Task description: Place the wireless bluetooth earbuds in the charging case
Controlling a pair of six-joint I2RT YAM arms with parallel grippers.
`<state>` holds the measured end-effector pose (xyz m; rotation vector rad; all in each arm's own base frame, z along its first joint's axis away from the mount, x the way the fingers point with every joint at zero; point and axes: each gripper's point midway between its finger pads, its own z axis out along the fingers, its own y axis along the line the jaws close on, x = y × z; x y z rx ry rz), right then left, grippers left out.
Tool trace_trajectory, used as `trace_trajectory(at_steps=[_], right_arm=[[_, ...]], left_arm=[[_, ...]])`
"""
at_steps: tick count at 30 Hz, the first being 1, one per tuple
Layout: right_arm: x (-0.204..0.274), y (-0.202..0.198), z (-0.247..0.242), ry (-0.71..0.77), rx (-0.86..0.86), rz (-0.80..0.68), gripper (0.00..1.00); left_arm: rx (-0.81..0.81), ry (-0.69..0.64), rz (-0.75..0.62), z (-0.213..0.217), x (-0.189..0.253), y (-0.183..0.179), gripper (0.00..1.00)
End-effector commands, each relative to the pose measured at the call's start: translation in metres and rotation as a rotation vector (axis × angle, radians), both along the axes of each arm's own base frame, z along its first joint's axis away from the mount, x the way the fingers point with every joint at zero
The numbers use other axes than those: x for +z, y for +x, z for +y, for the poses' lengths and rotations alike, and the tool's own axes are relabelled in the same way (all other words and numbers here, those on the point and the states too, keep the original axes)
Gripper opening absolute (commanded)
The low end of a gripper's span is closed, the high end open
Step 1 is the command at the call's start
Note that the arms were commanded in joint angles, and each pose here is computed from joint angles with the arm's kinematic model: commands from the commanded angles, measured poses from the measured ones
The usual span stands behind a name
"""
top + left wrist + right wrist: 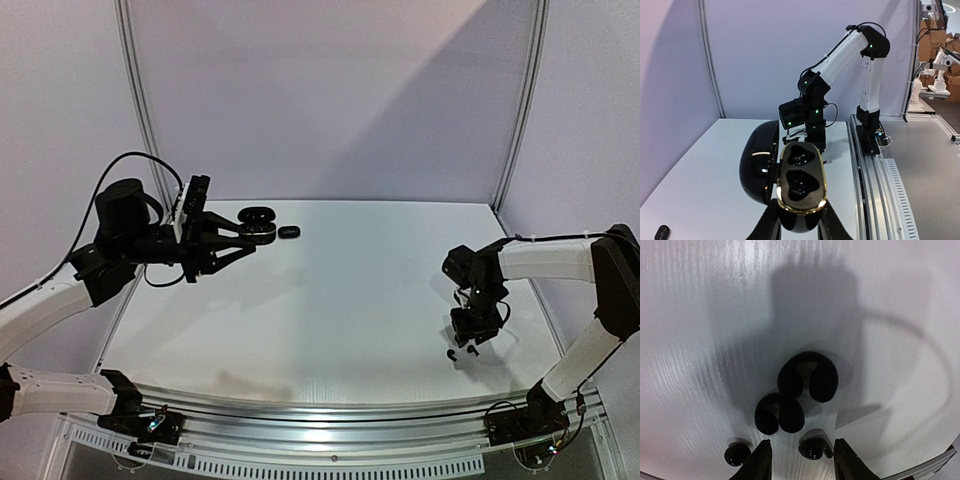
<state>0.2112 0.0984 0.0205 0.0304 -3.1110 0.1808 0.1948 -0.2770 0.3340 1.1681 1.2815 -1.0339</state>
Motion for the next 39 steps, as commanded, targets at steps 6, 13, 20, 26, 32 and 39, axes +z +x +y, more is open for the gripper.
trace_trajectory(at_steps=[6, 13, 20, 26, 32, 39], right_arm=[[-0.022, -0.009, 0.001, 0.014, 0.03, 0.053, 0.34], [-0.021, -0.019, 0.0, 0.025, -0.006, 0.074, 0.32], [-0.01, -0.021, -0.005, 0.008, -0.051, 0.045, 0.32], [-0.012, -0.023, -0.007, -0.002, -0.06, 0.056, 0.26], [-0.012, -0.019, -0.006, -0.006, -0.059, 0.049, 0.2], [-0.012, -0.022, -0.006, -0.005, -0.054, 0.066, 0.07]], left_arm=[[-0.005, 0.005, -0.023, 0.0, 0.005, 0.003, 0.0], [-0.004, 0.01, -0.026, 0.0, 0.004, 0.003, 0.0], [-0.004, 0.011, -0.027, 0.001, 0.003, 0.002, 0.0], [-0.003, 0.01, -0.032, 0.001, 0.003, 0.002, 0.0], [0.0, 0.011, -0.036, 0.002, 0.003, 0.002, 0.0], [0.003, 0.012, -0.04, 0.002, 0.003, 0.002, 0.0]])
